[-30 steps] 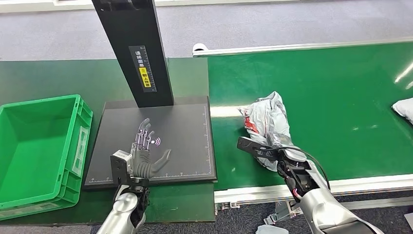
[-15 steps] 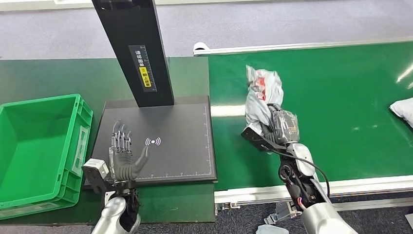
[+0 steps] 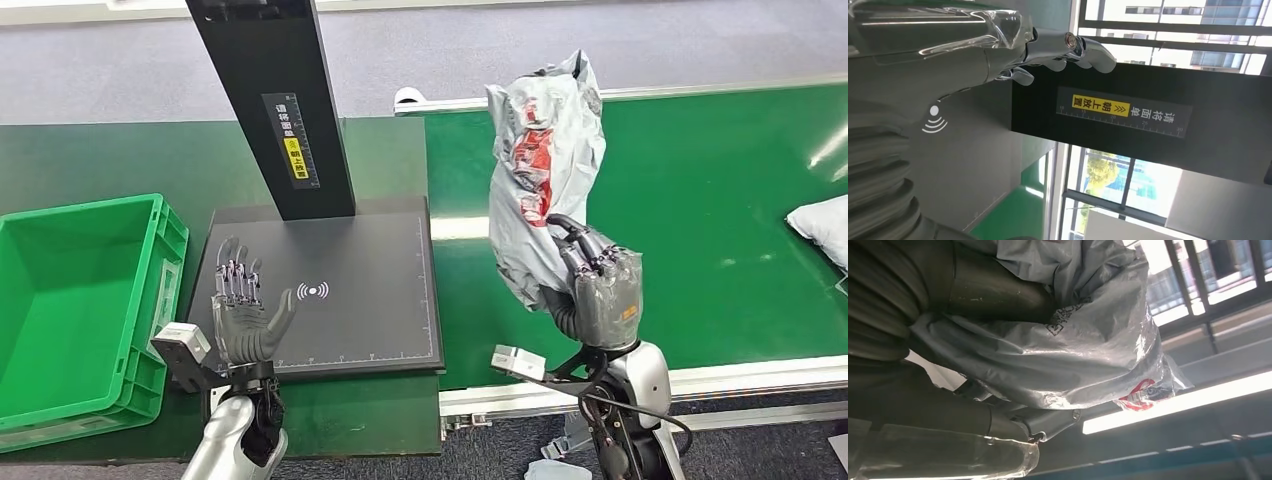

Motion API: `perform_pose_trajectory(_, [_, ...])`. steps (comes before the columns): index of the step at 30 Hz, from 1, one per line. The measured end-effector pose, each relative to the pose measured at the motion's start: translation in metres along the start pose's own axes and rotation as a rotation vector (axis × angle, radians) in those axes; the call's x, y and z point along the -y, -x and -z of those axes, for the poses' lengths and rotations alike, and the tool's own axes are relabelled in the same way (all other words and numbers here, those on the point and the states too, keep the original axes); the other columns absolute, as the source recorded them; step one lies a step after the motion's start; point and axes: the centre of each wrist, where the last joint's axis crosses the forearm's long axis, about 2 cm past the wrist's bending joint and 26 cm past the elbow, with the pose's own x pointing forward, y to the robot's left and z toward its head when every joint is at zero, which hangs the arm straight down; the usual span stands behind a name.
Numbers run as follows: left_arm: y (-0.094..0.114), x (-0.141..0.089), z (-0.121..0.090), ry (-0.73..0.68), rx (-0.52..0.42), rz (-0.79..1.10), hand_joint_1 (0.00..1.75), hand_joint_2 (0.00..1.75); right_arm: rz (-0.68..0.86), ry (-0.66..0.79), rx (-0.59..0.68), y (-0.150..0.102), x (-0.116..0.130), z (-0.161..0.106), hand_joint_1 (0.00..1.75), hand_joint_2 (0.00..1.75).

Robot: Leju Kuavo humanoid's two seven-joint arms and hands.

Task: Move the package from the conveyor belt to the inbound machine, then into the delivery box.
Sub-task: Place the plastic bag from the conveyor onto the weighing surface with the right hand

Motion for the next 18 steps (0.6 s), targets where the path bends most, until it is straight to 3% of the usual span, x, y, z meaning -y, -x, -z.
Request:
perform_pose_trajectory(3, [-0.002,0.0,0.002,-0.002,0.016,0.035,0.0,1.75,0.036,-0.118,0.061,-0.019,-0.015,0.01,1.75,1.75])
perform_pose_trajectory(6, [-0.005,0.004,0.007,0.007,0.037,0.044,0.0,1.75,0.103,-0.379,0.139,-0.041,-0.045,0.013,1.75,1.75])
perform_pose_trajectory(11, [-0.007,0.01,0.012,0.011,0.049,0.037,0.0,1.75,0.173,-0.761,0.247,-0.062,-0.085,-0.016,1.75,1.75])
perform_pose_trajectory(18, [-0.008,0.011,0.016,0.014,0.056,0.034,0.0,1.75,0.142,-0.942,0.305,-0.056,-0.099,-0.014,1.75,1.75])
